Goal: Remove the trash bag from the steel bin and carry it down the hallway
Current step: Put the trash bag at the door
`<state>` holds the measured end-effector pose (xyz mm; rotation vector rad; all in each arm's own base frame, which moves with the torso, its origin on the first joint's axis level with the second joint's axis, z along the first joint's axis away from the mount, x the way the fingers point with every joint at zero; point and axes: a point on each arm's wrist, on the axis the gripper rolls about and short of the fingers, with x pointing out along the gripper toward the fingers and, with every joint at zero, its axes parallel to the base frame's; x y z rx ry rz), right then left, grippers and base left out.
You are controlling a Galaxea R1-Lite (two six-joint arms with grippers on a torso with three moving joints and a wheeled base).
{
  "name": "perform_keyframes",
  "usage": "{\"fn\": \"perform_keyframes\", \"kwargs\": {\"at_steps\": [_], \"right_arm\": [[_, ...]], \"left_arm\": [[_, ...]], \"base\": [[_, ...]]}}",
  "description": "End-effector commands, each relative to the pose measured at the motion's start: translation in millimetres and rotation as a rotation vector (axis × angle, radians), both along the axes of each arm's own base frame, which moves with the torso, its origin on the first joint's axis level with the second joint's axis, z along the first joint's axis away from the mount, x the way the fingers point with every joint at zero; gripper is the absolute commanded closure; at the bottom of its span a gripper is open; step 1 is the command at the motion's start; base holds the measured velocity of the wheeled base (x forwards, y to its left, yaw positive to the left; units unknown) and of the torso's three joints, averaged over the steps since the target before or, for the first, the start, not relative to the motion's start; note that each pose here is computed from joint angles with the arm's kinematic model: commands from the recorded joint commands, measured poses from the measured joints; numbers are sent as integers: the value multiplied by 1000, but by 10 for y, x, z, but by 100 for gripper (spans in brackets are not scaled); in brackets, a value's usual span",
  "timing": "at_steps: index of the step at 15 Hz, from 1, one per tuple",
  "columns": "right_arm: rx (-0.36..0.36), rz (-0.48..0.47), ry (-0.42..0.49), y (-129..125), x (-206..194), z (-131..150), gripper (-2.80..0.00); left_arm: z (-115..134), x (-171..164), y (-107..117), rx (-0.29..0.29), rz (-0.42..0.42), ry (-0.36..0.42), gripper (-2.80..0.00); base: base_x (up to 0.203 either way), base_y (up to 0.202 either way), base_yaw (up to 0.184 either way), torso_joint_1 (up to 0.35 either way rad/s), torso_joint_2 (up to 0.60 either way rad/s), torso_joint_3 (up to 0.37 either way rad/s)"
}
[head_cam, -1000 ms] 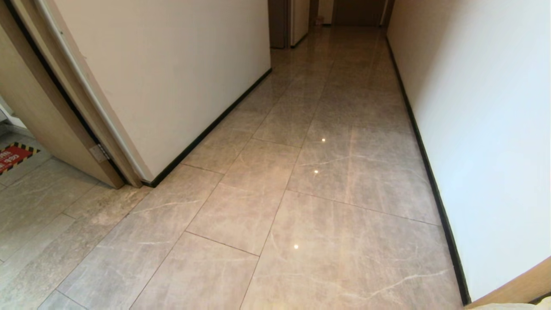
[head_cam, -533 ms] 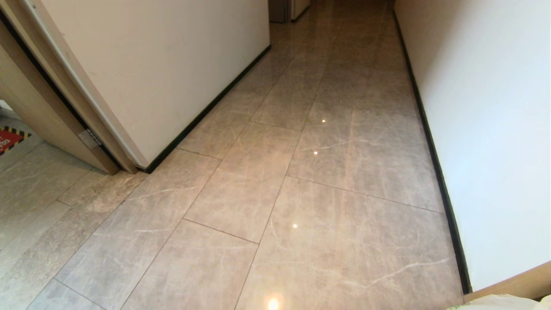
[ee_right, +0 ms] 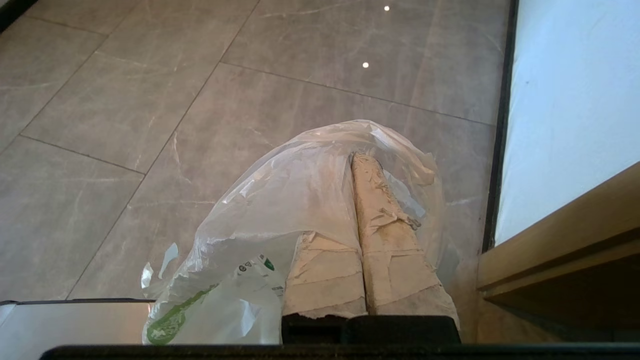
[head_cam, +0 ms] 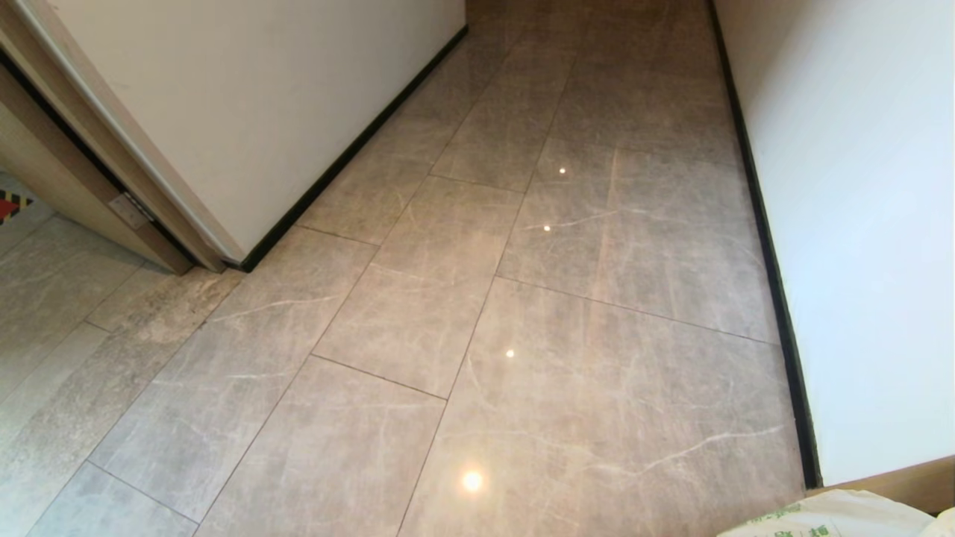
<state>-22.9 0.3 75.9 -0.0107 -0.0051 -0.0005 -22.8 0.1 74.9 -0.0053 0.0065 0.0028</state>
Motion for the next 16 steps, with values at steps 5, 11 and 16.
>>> {"fn": "perform_keyframes", "kwargs": {"at_steps": [5, 11, 16], "right_arm": [[-5, 2, -1, 0, 1, -2, 0], [-5, 2, -1, 0, 1, -2, 0], [-3, -5, -24, -1, -12, 48, 0]], "left_arm": [[0, 0, 0, -1, 0, 0, 0], [0, 1, 0, -1, 0, 1, 0], [0, 0, 0, 2, 0, 0, 0]], "base": [[0, 0, 0, 3, 1, -197], [0, 0, 0, 3, 4, -195], [0, 0, 0, 2, 3, -152]]}}
